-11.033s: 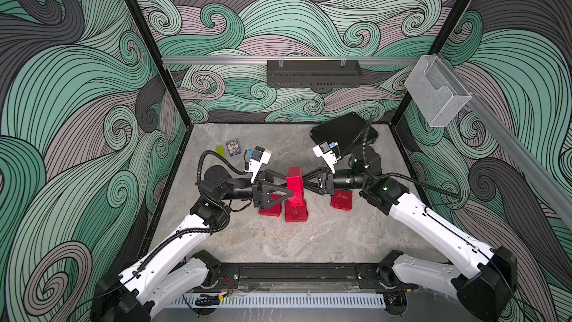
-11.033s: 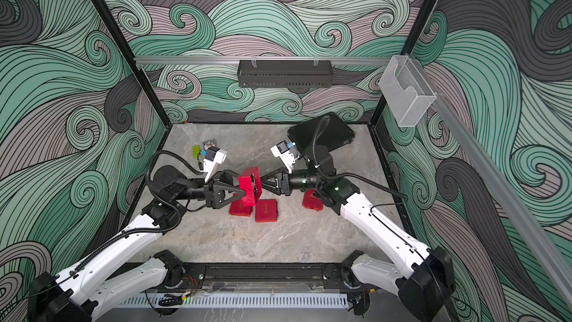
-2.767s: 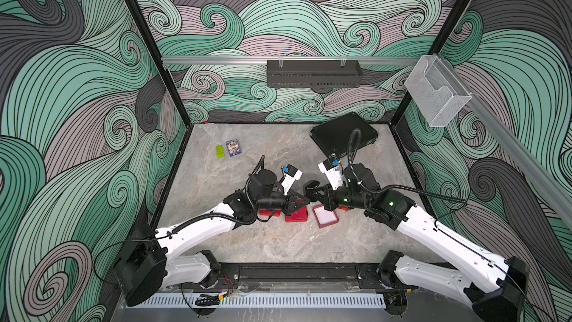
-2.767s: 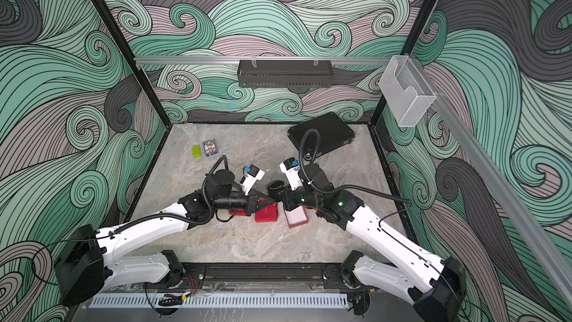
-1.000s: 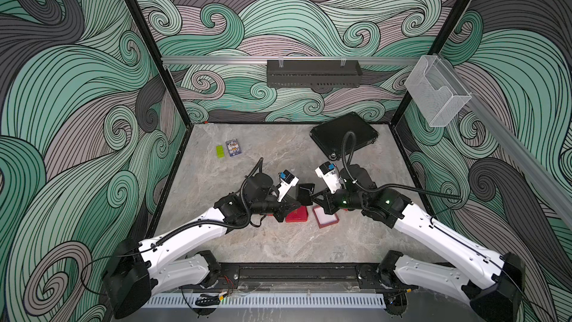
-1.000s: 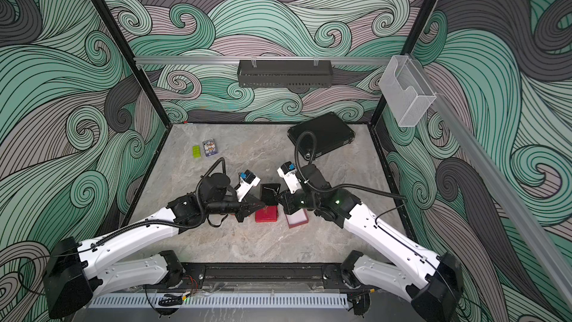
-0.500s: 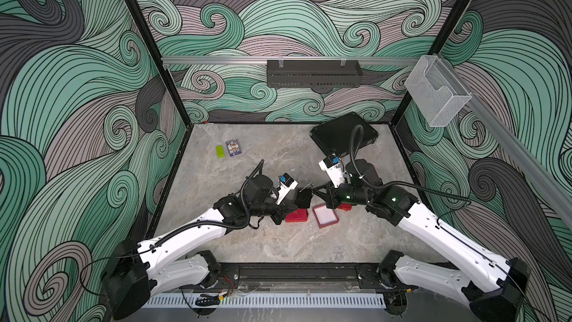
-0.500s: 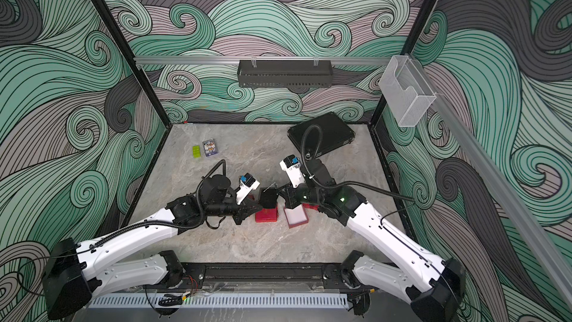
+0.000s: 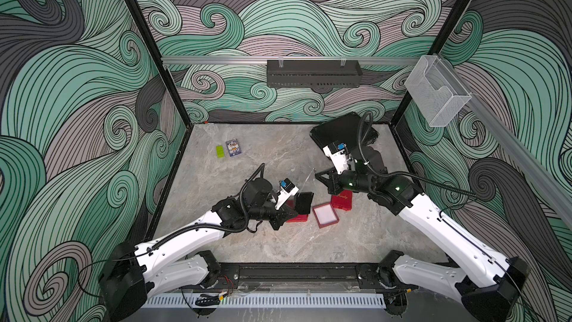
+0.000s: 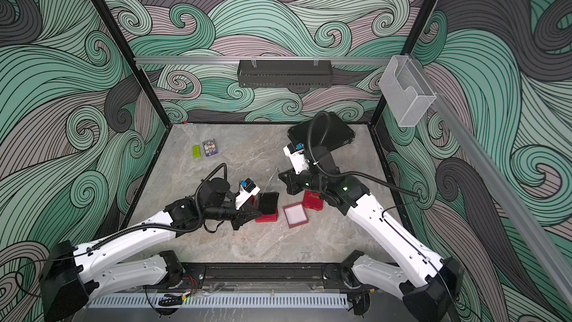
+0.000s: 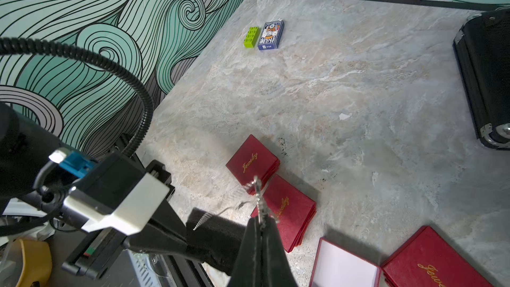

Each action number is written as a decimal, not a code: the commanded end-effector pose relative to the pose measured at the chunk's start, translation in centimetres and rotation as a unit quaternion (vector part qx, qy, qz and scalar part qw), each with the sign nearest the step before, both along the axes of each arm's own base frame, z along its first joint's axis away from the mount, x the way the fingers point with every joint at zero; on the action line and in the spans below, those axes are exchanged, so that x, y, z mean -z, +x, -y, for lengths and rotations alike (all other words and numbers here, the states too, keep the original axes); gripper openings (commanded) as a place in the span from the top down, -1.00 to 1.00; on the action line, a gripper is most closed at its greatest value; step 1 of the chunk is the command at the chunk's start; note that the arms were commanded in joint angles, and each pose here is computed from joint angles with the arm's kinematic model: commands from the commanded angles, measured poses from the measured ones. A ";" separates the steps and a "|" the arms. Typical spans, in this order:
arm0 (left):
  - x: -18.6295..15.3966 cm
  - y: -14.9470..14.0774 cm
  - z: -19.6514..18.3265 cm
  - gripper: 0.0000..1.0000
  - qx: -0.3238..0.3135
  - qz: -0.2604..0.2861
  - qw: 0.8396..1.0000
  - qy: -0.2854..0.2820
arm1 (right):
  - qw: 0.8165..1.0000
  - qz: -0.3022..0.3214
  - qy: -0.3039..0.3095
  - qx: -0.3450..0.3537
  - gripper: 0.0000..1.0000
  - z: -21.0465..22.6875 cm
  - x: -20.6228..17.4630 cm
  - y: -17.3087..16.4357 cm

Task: Take the necklace out of the lift-off lid jewelry box
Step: Pick up the necklace from the inner lining.

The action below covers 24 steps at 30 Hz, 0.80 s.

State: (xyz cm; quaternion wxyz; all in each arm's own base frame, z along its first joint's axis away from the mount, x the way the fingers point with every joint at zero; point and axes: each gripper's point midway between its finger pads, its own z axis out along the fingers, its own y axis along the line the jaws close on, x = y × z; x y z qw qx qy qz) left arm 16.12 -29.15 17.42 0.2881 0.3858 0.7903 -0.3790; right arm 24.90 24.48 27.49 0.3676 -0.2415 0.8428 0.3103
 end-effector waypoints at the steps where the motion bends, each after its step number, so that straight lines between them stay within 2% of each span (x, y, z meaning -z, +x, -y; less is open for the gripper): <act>1: 0.2 -1.4 0.3 1.00 0.035 -0.011 0.999 0.000 | 1.000 0.025 0.007 -0.003 1.00 -0.1 -1.9 0.8; 8: 0.5 -2.4 0.9 1.00 0.060 -0.027 0.998 -0.001 | 0.999 0.034 0.011 -0.001 1.00 -0.1 -3.0 1.8; 24: 1.1 -3.2 1.1 1.00 0.069 -0.034 0.997 0.005 | 0.999 0.041 0.017 0.027 1.00 1.0 -4.5 5.3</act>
